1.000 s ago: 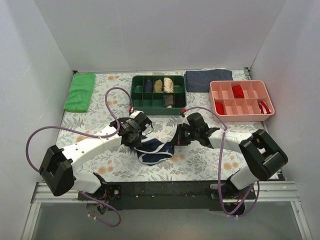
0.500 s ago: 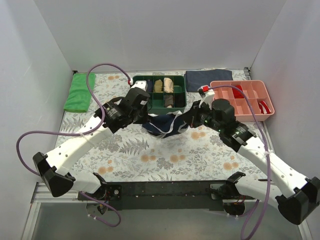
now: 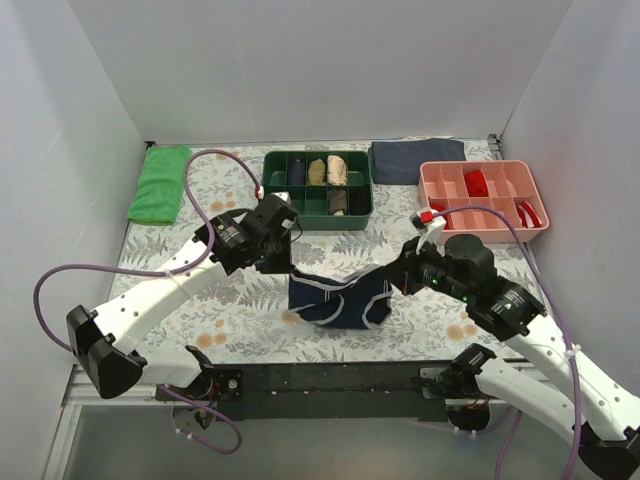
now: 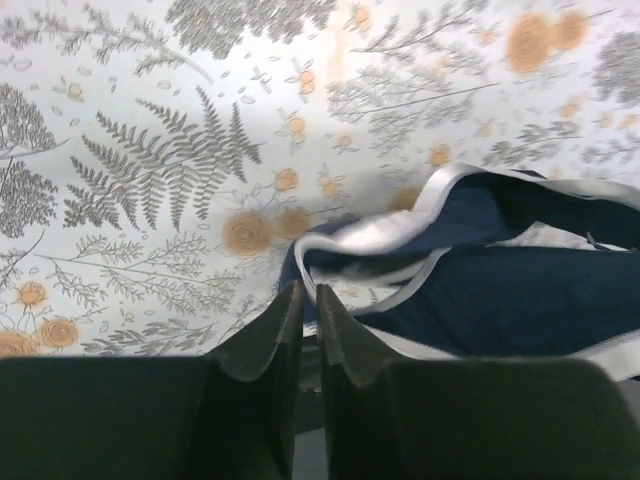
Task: Roll the underwear
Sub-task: Flatten out the underwear at the center of the board.
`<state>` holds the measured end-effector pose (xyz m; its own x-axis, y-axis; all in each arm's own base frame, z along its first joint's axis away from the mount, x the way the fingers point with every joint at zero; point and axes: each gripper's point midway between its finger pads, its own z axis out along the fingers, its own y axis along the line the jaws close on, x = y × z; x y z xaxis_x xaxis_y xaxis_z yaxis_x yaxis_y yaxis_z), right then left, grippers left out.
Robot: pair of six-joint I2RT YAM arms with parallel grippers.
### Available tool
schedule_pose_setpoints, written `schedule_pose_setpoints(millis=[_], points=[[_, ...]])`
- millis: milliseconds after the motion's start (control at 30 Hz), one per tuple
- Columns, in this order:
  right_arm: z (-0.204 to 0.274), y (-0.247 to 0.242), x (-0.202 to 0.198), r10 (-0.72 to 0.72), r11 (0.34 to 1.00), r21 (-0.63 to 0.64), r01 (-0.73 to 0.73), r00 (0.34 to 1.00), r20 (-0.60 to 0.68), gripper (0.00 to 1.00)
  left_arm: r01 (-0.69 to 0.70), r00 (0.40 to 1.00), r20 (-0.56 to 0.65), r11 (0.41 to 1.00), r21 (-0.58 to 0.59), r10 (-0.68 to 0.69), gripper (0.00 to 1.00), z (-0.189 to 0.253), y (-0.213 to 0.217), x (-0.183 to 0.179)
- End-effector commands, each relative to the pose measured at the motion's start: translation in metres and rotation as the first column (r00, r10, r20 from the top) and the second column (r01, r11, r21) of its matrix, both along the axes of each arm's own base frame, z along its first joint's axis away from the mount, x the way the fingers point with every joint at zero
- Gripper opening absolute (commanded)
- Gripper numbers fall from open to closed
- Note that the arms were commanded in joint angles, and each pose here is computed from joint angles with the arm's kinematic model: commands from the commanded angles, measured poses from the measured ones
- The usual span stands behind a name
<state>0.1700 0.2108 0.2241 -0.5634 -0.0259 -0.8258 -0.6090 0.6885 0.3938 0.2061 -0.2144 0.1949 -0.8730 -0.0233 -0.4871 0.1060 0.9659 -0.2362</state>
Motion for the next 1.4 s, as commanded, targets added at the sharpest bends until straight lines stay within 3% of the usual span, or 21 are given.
schedule_pose_setpoints(millis=[0,33,133,300,467,633,733,767,933,1367], points=[[0.032,0.005,0.004,0.008,0.999,0.040,-0.010,0.998,0.057,0.01,-0.027,0.999,-0.019,0.999,-0.034,0.027,0.06,0.035,-0.008,0.003],[0.026,0.008,0.007,0.014,1.000,0.023,-0.015,0.999,0.043,0.01,-0.043,0.999,-0.006,0.999,-0.022,0.043,0.01,0.038,-0.007,0.008],[-0.002,0.015,0.018,0.009,0.999,-0.046,-0.010,1.000,-0.021,0.01,-0.035,0.999,-0.037,0.999,0.023,0.036,0.02,0.009,-0.009,0.014],[-0.068,0.001,0.024,-0.119,0.972,-0.221,0.077,0.975,-0.186,0.01,-0.034,0.994,-0.097,0.993,0.112,0.045,0.00,-0.041,-0.002,0.015],[-0.115,-0.052,0.017,-0.352,0.872,-0.430,0.236,0.912,-0.212,0.01,0.026,0.991,-0.132,1.000,-0.003,-0.026,0.03,-0.056,-0.020,0.003],[-0.128,-0.064,0.009,-0.385,0.860,-0.441,0.256,0.893,-0.233,0.01,0.085,0.983,-0.140,0.976,-0.201,-0.115,0.14,-0.053,-0.043,-0.017],[-0.131,-0.059,0.010,-0.389,0.867,-0.425,0.260,0.886,-0.252,0.01,0.095,0.983,-0.121,0.947,-0.307,-0.138,0.39,-0.048,-0.058,-0.019],[-0.132,-0.060,0.010,-0.395,0.865,-0.428,0.263,0.882,-0.257,0.01,0.110,0.982,-0.107,0.936,-0.335,-0.153,0.42,-0.048,-0.065,-0.016],[-0.124,-0.057,0.016,-0.394,0.867,-0.419,0.269,0.885,-0.247,0.03,0.107,0.969,-0.171,0.925,-0.363,-0.179,0.41,-0.091,-0.073,-0.026],[-0.119,-0.051,0.019,-0.373,0.887,-0.379,0.263,0.893,-0.251,0.05,0.181,0.969,-0.086,0.902,-0.392,-0.232,0.47,-0.129,-0.090,-0.010]])
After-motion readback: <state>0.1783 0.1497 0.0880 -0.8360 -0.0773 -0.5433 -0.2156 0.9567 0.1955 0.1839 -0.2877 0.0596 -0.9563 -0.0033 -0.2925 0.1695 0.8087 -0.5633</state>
